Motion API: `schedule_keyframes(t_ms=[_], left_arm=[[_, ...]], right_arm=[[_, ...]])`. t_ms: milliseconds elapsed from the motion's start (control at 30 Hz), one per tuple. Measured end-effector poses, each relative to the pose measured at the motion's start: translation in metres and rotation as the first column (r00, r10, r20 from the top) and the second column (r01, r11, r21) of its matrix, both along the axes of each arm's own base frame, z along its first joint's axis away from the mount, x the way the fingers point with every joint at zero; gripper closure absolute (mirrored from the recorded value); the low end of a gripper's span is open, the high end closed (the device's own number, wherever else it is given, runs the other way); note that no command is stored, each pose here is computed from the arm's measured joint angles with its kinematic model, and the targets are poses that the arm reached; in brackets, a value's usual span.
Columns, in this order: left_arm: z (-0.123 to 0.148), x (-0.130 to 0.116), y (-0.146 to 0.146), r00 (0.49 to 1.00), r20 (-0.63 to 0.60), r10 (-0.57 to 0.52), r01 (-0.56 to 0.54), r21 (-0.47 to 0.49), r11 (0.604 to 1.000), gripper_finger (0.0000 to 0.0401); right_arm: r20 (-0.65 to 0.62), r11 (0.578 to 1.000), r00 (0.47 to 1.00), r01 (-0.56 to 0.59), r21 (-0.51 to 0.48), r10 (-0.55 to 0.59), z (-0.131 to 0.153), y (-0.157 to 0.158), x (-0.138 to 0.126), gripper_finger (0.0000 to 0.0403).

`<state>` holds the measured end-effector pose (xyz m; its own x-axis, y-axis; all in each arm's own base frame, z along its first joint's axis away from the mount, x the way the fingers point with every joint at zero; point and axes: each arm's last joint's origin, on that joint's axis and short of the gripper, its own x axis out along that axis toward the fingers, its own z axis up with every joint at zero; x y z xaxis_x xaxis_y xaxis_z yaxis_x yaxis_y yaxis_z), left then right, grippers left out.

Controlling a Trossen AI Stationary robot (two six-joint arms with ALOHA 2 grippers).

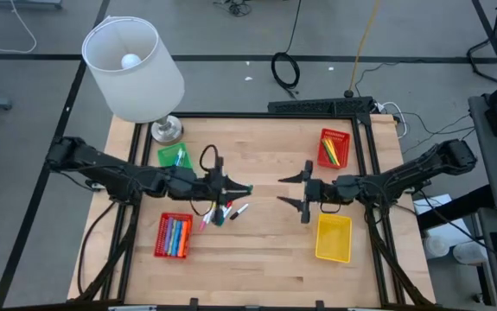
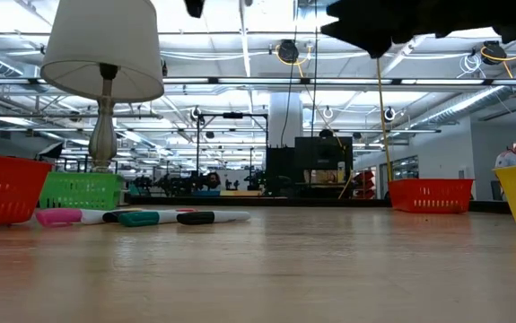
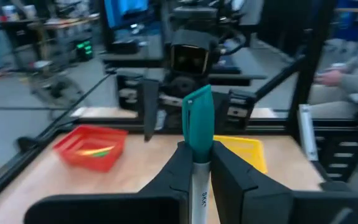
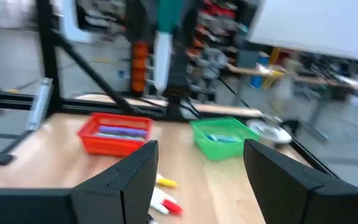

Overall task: Pick & Place Markers
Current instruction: Put the left green highlighter pen into the yellow basket

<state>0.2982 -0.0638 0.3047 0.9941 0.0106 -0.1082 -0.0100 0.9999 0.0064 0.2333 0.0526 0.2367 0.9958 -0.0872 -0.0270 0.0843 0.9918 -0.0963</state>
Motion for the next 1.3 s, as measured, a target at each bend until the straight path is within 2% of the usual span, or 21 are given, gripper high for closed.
schedule_keyframes(t_ms=[100, 300, 433, 600, 733, 1000, 1133, 1300], left_arm=[[-0.006, 0.008, -0.004, 0.998, 0.023, -0.056, 0.056, 0.021, 0.998, 0.0368], [-0.021, 0.025, -0.006, 0.992, 0.039, -0.118, 0.116, 0.053, 0.992, 0.0368], [-0.023, 0.028, 0.000, 0.989, 0.037, -0.142, 0.139, 0.061, 0.988, 0.0368], [-0.024, 0.030, 0.008, 0.982, 0.034, -0.186, 0.185, 0.044, 0.982, 0.0368], [-0.025, 0.030, 0.011, 0.979, 0.022, -0.203, 0.202, 0.041, 0.979, 0.0368], [-0.026, 0.030, 0.010, 0.969, 0.008, -0.247, 0.246, 0.033, 0.969, 0.0367], [-0.027, 0.030, 0.010, 0.969, 0.001, -0.246, 0.246, 0.033, 0.969, 0.0367], [-0.028, 0.030, 0.010, 0.970, -0.009, -0.241, 0.241, 0.024, 0.970, 0.0366]], right_arm=[[0.029, 0.999, 0.999, -0.039, -0.028, 0.040, -0.003, 0.003, 0.006, 0.0179], [0.117, 0.998, 0.992, -0.039, -0.044, 0.044, -0.008, 0.004, 0.019, 0.0179], [0.154, 0.991, 0.979, -0.127, -0.038, 0.131, -0.011, 0.003, 0.031, 0.0179], [0.132, 0.989, 0.981, -0.141, -0.038, 0.145, -0.012, 0.003, 0.051, 0.0179], [0.114, 0.979, 0.972, -0.200, -0.048, 0.204, -0.014, 0.005, 0.066, 0.0179], [0.112, 0.979, 0.973, -0.198, -0.050, 0.202, -0.012, 0.004, 0.070, 0.0182], [0.122, 0.979, 0.971, -0.200, -0.046, 0.204, -0.010, 0.004, 0.070, 0.0210], [0.117, 0.973, 0.967, -0.224, -0.048, 0.228, -0.010, 0.004, 0.070, 0.0280]])
